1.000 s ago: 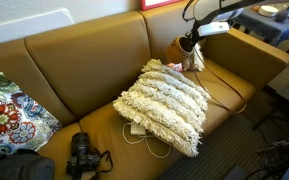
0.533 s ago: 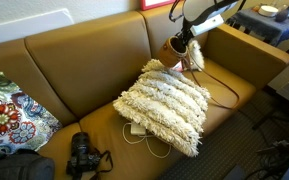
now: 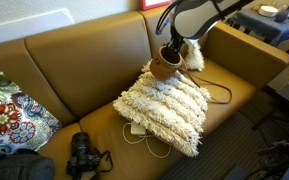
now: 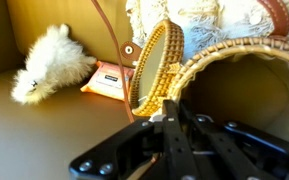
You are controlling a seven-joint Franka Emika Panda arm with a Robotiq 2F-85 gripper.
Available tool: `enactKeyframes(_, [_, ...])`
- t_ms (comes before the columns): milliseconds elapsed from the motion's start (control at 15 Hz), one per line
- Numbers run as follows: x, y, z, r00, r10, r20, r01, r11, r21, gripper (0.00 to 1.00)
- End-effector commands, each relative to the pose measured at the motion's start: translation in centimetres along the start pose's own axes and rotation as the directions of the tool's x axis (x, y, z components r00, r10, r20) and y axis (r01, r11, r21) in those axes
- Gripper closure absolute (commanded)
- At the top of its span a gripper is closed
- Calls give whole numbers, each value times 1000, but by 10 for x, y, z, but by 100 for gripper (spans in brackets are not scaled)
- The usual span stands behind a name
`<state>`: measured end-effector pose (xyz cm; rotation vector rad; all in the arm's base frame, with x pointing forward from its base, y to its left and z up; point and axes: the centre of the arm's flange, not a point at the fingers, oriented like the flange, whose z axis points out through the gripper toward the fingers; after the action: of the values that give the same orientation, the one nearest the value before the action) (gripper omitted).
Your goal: Put the bag on the top of the pillow
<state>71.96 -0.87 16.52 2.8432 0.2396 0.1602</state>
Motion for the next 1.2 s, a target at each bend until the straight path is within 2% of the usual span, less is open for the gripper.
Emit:
enactKeyframes(0, [-54,-26,-28,995,-101,11,102,994,-44,98])
enactKeyframes(267, [-76,-52,-34,981,-192,25,194,976,-104,98])
enactKeyframes(733, [-94,-68,-40,967,-248,57,254,949,-186,98])
enactKeyframes(800, [-95,-69,-41,966,-252,61,259,945,-198,65])
enactKeyframes(933, [-98,-68,-43,966,-255,52,260,940,-220,59])
enactKeyframes(1133, [-101,-65,-48,967,-250,42,253,937,-239,36])
